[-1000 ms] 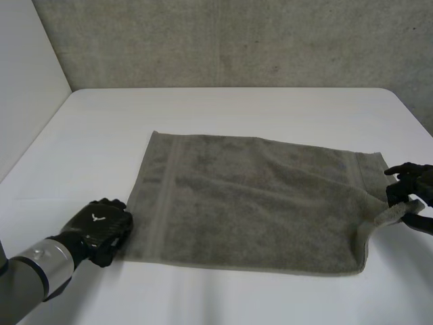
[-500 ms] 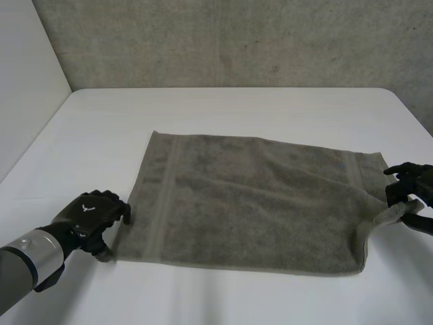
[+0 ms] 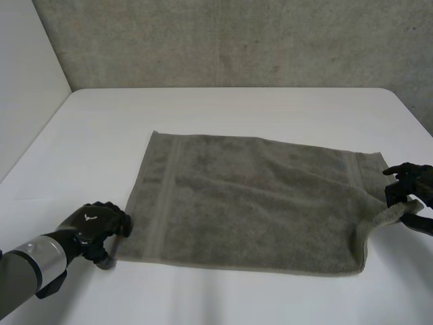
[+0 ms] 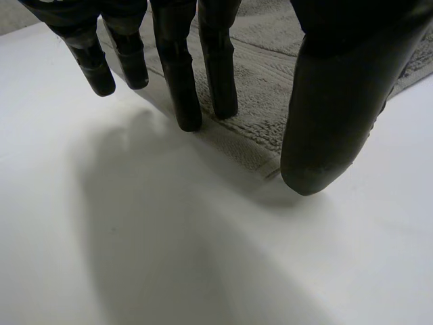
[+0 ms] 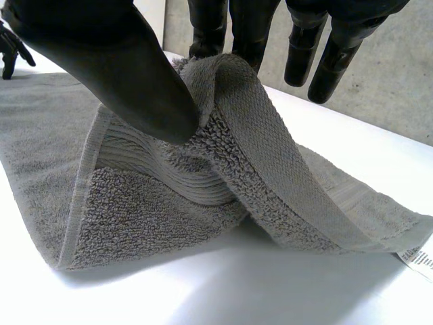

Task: Fold the towel.

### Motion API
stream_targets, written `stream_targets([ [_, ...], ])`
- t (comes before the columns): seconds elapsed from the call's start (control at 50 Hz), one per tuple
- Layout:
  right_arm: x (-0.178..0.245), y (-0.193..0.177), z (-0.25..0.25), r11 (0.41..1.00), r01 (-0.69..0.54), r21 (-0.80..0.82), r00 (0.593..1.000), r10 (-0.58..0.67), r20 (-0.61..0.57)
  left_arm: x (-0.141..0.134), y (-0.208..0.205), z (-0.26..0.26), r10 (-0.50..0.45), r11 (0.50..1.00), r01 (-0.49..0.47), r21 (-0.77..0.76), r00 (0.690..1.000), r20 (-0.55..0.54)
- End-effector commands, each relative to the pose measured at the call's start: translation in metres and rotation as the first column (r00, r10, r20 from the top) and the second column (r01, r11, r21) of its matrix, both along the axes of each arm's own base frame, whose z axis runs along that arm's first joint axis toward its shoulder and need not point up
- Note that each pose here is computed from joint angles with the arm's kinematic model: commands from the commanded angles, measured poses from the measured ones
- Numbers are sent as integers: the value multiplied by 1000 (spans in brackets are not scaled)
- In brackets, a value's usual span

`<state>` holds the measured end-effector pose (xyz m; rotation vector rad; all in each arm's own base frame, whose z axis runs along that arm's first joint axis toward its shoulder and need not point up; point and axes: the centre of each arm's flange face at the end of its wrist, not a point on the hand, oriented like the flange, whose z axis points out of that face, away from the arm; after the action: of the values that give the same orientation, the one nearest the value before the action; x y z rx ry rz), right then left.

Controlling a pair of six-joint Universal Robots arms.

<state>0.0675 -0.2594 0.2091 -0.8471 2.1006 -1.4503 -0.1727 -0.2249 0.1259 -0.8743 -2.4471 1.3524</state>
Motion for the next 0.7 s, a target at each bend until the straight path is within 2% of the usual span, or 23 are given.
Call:
stream_targets([
  [0.02,1,1,0,1000,-3,-2,1000,3,-2,-2,-1,-6,-7,1000,7,9,1000,0],
  [0.7,1,1,-3,1000,-6,10,1000,6,6,-7,5,11,-22,998,21,-55,1000,-11],
])
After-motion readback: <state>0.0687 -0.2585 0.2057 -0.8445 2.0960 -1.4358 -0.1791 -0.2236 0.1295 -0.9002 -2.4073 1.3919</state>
